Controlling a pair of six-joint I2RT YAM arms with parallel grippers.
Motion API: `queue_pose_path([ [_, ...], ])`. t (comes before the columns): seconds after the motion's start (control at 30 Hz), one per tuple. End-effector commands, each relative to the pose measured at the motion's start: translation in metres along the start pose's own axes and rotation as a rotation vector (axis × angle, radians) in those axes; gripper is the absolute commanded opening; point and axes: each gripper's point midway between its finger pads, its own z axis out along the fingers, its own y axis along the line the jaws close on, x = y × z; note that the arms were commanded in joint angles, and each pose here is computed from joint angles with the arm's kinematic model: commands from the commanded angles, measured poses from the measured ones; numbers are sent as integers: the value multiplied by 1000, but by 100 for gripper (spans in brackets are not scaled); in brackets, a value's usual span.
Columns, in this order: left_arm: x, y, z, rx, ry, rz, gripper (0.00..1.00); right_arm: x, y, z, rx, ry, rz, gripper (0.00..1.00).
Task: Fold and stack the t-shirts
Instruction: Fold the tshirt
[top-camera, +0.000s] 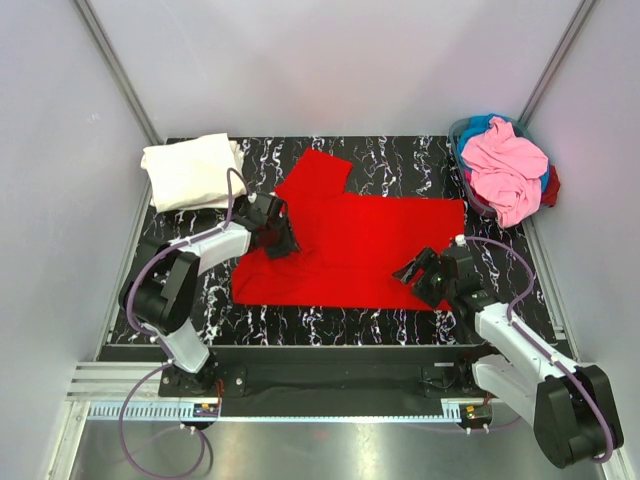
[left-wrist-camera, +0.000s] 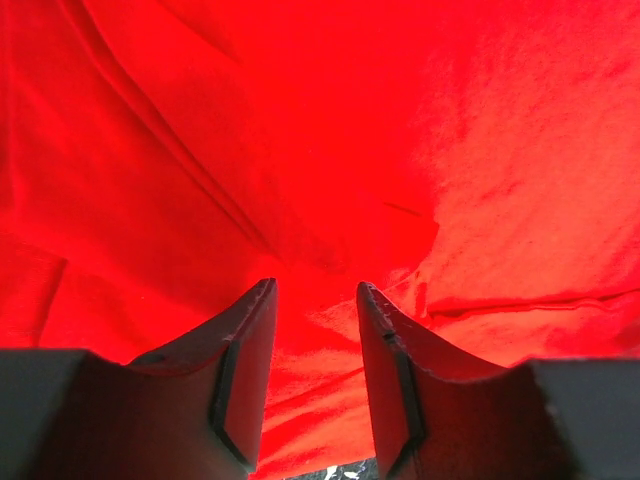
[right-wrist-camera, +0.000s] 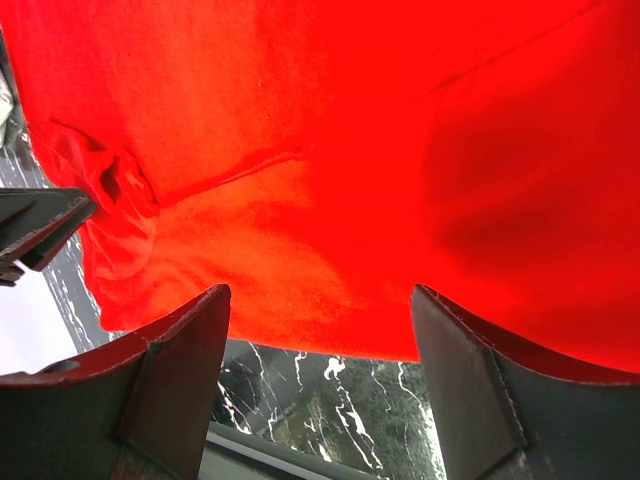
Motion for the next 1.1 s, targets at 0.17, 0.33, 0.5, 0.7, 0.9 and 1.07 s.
queue_pose_path([
  [0.17, -16, -15, 3, 28, -66, -8, 52, -10, 12, 5, -27, -29, -5, 79],
  [0.33, -20, -15, 11, 8, -61, 0, 54, -10, 13, 5, -34, -34, -7, 79],
  [0.5, -24, -19, 17, 7, -58, -2, 55, -10, 12, 6, -30, -29, -9, 79],
  [0.7, -49, -32, 15, -10, -85, 23, 56, -9, 13, 6, -35, -24, -10, 79],
  [0.9, -126, -54, 20, -23, -124, 47, 58, -8, 13, 7, -34, -17, -12, 79],
  [1.07, -197, -68, 34, 44, -155, 86, 59, -6, 15, 8, -46, -4, -19, 79],
])
